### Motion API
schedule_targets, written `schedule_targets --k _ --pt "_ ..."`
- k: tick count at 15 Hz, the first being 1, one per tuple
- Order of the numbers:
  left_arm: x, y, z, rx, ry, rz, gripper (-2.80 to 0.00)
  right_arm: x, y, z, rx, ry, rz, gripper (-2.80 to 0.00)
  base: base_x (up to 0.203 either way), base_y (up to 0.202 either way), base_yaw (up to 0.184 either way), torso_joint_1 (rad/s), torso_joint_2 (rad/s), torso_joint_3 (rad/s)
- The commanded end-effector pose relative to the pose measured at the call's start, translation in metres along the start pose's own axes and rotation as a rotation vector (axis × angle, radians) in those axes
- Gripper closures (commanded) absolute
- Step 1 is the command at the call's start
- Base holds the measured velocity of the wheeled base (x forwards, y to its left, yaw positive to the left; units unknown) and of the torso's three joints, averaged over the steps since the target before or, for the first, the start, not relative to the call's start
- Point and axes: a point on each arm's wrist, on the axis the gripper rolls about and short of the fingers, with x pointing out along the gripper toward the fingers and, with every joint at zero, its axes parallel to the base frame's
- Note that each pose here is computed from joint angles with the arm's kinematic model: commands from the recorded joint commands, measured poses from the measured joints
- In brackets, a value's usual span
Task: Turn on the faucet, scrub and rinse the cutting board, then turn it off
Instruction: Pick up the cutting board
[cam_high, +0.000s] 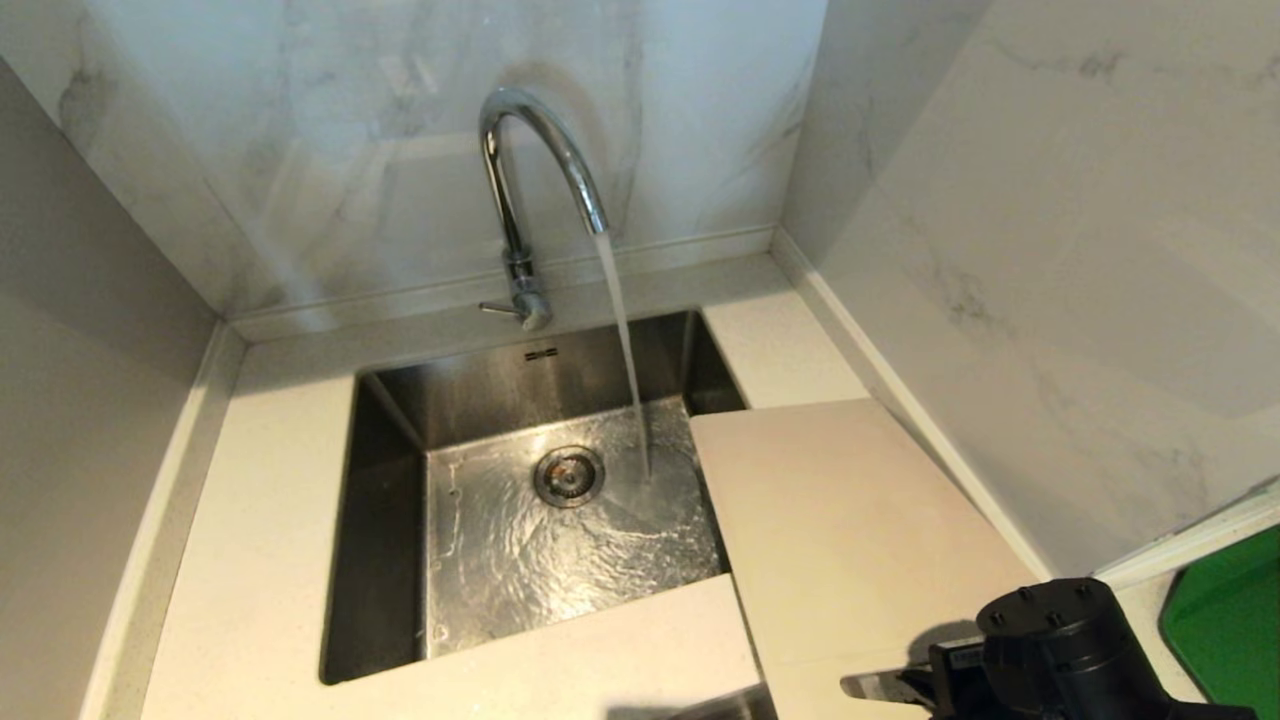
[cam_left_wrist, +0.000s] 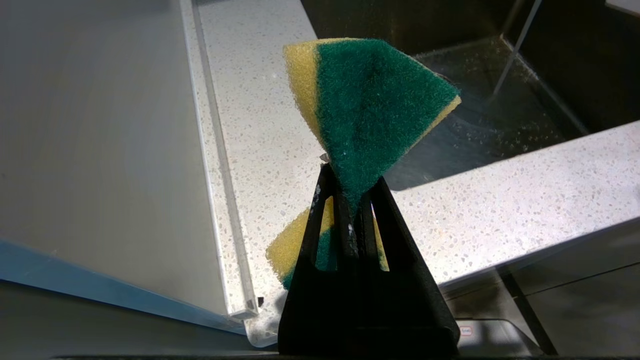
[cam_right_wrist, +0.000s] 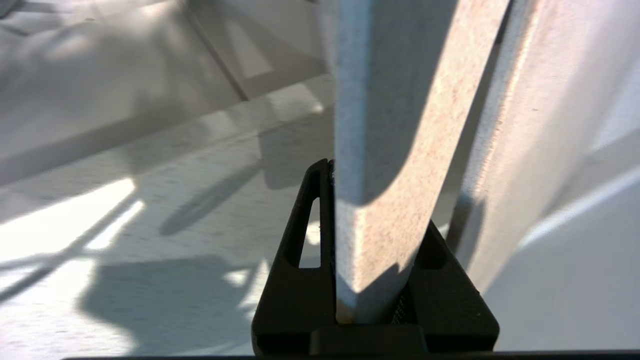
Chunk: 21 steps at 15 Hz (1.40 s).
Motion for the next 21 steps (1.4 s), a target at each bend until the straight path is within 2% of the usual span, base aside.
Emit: schedule_targets --k 1,5,11,16,21 --pt "0.0 0.0 0.0 0.0 -0.001 0.0 0.0 -0.007 -0.008 -0.002 -0.011 -0.005 -0.057 0.0 0.0 0.0 0.0 0.0 0.0 0.0" --pt "0.0 0.0 0.0 0.0 -0.001 0.0 0.0 -0.014 -0.013 -0.008 -0.022 0.005 -0.103 0.0 0.0 0.0 0.0 0.0 0.0 0.0" --pt "0.0 0.0 0.0 0.0 -0.001 0.0 0.0 -0.015 -0.026 -0.003 -0.025 -0.098 -0.16 0.0 0.0 0.0 0.0 0.0 0.0 0.0" --pt "0.0 0.0 0.0 0.0 -0.001 0.0 0.0 -0.017 -0.036 -0.001 -0.072 -0.11 -0.194 0.0 0.0 0.0 0.0 0.0 0.0 0.0" --pt "0.0 0.0 0.0 0.0 -0.002 0.0 0.0 -0.021 -0.041 -0.003 -0.177 -0.099 -0.259 0.0 0.0 0.0 0.0 0.0 0.0 0.0"
